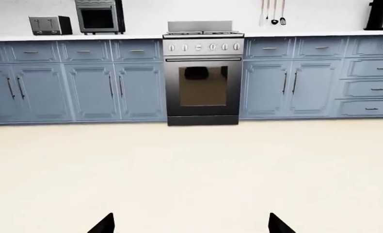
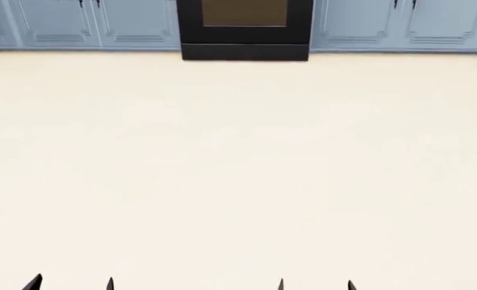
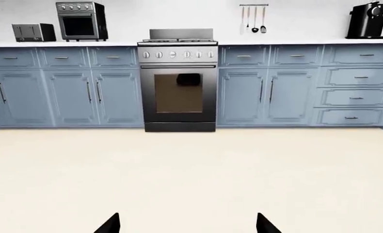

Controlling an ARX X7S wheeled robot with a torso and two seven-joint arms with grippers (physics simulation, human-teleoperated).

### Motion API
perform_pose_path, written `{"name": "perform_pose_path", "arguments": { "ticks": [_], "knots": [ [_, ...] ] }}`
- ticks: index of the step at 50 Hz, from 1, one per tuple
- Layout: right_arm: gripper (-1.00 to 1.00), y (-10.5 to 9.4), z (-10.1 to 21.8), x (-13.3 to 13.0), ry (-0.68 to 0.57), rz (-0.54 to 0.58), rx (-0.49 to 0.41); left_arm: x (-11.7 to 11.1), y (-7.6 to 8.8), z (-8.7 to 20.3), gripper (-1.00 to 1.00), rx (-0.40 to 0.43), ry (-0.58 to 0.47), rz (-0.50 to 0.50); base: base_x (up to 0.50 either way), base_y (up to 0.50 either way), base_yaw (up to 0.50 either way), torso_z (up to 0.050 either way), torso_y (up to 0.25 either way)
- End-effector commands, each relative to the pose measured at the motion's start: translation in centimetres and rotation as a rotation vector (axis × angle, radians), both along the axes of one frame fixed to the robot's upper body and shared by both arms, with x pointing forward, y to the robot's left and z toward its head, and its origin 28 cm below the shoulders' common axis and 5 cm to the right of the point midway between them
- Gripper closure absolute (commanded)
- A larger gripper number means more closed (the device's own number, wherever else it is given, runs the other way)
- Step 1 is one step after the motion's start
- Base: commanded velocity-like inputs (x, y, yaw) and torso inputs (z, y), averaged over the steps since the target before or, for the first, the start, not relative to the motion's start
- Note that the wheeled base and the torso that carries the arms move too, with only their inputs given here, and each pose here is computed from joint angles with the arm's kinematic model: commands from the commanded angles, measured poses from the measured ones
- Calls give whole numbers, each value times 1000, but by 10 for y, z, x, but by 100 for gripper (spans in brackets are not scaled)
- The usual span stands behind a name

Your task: Place the cup inside the bowl on the dining table and move the bowl to any counter.

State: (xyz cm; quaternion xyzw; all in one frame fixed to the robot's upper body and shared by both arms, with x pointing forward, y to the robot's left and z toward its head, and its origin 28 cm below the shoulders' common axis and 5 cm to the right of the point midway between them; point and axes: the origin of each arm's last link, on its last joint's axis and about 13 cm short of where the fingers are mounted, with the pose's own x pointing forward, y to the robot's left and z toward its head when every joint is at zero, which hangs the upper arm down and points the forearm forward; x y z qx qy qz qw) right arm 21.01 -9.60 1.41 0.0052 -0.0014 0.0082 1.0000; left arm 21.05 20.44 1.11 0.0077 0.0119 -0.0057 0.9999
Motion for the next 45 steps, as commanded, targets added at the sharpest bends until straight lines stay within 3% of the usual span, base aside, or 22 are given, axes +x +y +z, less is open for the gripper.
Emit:
{"name": "perform_pose_path", "arguments": {
  "ticks": [1,45],
  "knots": [
    [-100,0,0,0,2,-2,-3,0,0,0,-100,0,1,-1,-500,98,0,0,0],
    [-100,0,-1,0,11,-1,-11,-1,0,0,-100,4,5,-5,-500,2,0,0,0]
  ]
}}
